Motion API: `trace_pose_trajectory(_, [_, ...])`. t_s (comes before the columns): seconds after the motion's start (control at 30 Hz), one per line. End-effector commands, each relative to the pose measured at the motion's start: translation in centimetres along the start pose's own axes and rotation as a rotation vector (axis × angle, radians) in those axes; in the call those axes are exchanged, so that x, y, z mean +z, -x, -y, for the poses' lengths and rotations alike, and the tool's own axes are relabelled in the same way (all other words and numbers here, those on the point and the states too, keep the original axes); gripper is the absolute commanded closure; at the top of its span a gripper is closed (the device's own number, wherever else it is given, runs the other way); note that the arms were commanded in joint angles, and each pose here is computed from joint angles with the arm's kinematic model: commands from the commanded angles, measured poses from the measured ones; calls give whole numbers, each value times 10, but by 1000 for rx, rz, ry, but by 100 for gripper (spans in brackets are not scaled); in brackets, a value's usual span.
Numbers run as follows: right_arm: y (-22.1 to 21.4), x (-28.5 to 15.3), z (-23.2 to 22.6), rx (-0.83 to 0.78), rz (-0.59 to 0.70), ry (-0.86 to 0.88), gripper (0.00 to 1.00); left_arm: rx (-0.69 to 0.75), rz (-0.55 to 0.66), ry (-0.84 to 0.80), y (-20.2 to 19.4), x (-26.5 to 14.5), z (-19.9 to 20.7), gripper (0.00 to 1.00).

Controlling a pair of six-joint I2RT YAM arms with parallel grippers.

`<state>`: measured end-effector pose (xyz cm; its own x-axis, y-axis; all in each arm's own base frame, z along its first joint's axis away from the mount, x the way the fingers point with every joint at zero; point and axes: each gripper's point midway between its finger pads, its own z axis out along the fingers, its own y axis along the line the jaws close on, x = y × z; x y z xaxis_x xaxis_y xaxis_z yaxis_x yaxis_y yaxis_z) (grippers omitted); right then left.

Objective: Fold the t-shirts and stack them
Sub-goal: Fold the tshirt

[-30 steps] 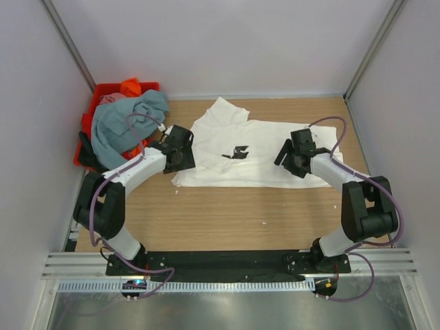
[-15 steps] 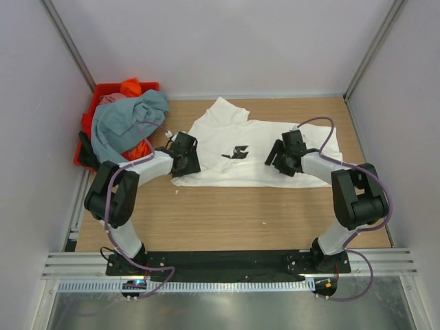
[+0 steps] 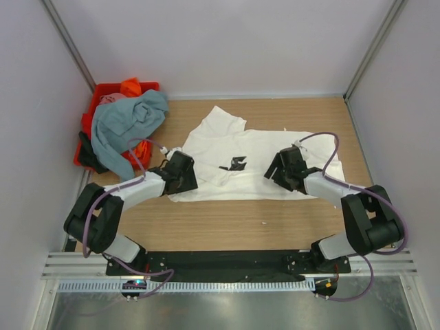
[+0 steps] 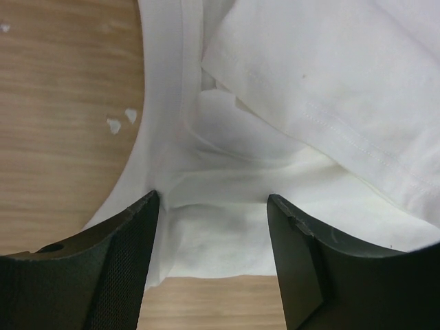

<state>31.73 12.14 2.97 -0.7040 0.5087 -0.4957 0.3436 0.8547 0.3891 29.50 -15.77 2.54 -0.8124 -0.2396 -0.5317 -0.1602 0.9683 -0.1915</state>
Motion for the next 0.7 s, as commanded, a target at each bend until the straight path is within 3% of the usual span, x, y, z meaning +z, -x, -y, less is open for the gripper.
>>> trace_pose_trajectory(0.0, [-51,-25,45,-32,-149,-184,27,3,-109,108,-34,-19,-30,34])
trace_pose_trajectory(0.27, [-21,-51,-29,-171,-46,-116,26,47,1,31,23,-86,-9,26])
trace_pose_trajectory(0.4, [-41,-61,-83,-254,-63,-26,26,120,67,-3,51,-129,-6,20])
trace_pose_trajectory(0.67, [-81,-28,-140,-311,-137,48,26,224,134,41,64,-153,-25,14])
